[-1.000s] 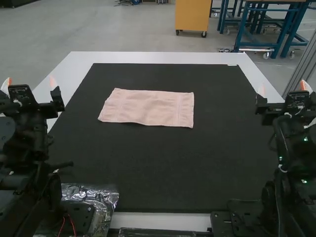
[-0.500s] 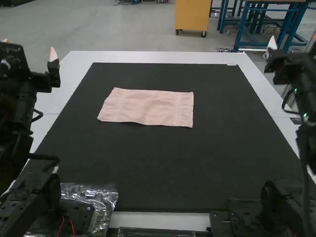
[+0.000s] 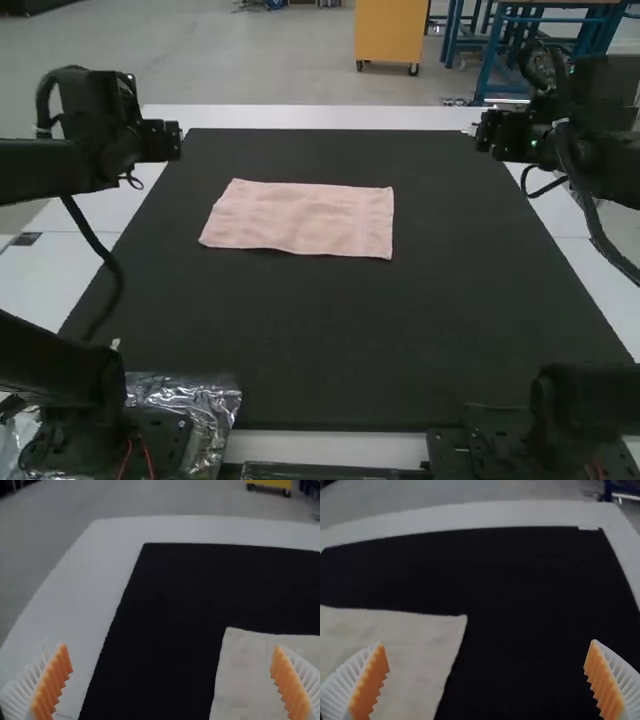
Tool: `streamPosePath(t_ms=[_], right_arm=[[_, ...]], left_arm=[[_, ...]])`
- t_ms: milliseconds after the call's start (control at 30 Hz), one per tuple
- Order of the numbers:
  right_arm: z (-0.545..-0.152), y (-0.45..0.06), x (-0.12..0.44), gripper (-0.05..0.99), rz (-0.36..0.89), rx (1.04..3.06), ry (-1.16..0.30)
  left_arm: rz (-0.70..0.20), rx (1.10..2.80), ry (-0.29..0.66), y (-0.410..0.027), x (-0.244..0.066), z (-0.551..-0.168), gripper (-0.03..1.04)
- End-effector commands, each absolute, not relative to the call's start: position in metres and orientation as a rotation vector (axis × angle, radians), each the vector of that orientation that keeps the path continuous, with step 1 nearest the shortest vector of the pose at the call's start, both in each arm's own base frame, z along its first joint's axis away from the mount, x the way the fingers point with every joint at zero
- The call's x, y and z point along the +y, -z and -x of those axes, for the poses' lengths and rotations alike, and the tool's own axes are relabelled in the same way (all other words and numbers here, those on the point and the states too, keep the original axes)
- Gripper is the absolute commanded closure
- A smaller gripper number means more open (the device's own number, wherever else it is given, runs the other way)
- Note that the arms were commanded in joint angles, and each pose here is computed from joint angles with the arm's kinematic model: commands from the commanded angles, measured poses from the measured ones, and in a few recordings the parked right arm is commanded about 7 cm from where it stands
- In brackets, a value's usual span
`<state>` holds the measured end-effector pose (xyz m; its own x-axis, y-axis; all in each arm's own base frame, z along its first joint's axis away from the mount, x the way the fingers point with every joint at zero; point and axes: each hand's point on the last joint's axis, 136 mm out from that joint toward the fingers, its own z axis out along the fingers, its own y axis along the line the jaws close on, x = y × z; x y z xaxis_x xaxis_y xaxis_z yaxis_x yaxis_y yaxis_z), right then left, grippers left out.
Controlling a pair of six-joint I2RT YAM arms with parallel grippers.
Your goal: Fold the towel.
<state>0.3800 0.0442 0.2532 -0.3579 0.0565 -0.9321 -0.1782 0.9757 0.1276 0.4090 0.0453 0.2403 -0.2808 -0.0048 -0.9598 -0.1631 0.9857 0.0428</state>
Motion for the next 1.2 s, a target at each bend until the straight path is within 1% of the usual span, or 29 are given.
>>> streamPosePath(t_ms=[0, 67, 133, 200, 267, 367, 467, 533, 567, 633, 767, 900, 1167], right_arm=[[-0.388, -0.228, 0.064, 0.03, 0.143, 1.997, -0.406], [-0.392, -0.204, 0.068, 0.03, 0.147, 2.054, -0.435], [-0.398, -0.186, 0.071, 0.03, 0.150, 2.079, -0.444], [-0.402, -0.167, 0.074, 0.03, 0.149, 2.113, -0.455], [-0.407, -0.151, 0.078, 0.03, 0.137, 2.147, -0.472], [-0.416, -0.139, 0.086, 0.02, 0.151, 2.147, -0.456], [-0.423, -0.133, 0.100, 0.03, 0.195, 2.129, -0.468], [-0.427, -0.128, 0.111, 0.03, 0.223, 2.124, -0.478], [-0.429, -0.125, 0.117, 0.03, 0.234, 2.127, -0.480], [-0.434, -0.116, 0.127, 0.03, 0.254, 2.140, -0.485], [-0.447, -0.095, 0.140, 0.03, 0.275, 2.166, -0.498], [-0.462, -0.082, 0.147, 0.03, 0.281, 2.178, -0.503], [-0.490, -0.059, 0.158, 0.03, 0.291, 2.184, -0.494]], left_arm=[[0.122, 1.826, -0.050, -0.248, 0.035, -0.425, 0.07], [0.092, 1.852, -0.004, -0.233, 0.029, -0.435, 0.06], [0.089, 1.903, 0.023, -0.212, 0.027, -0.445, 0.07], [0.097, 1.951, 0.085, -0.191, 0.022, -0.453, 0.07], [0.102, 1.981, 0.105, -0.174, 0.026, -0.460, 0.06], [0.082, 1.993, 0.155, -0.158, 0.025, -0.471, 0.05], [0.087, 2.004, 0.155, -0.144, 0.031, -0.482, 0.05], [0.067, 2.018, 0.184, -0.134, 0.028, -0.489, 0.06], [0.043, 2.027, 0.191, -0.129, 0.025, -0.492, 0.06], [0.014, 2.041, 0.179, -0.120, 0.024, -0.498, 0.06], [-0.002, 2.056, 0.170, -0.107, 0.025, -0.513, 0.06], [-0.039, 2.049, 0.132, -0.103, 0.028, -0.526, 0.05], [-0.101, 2.057, 0.101, -0.087, 0.029, -0.553, 0.06]])
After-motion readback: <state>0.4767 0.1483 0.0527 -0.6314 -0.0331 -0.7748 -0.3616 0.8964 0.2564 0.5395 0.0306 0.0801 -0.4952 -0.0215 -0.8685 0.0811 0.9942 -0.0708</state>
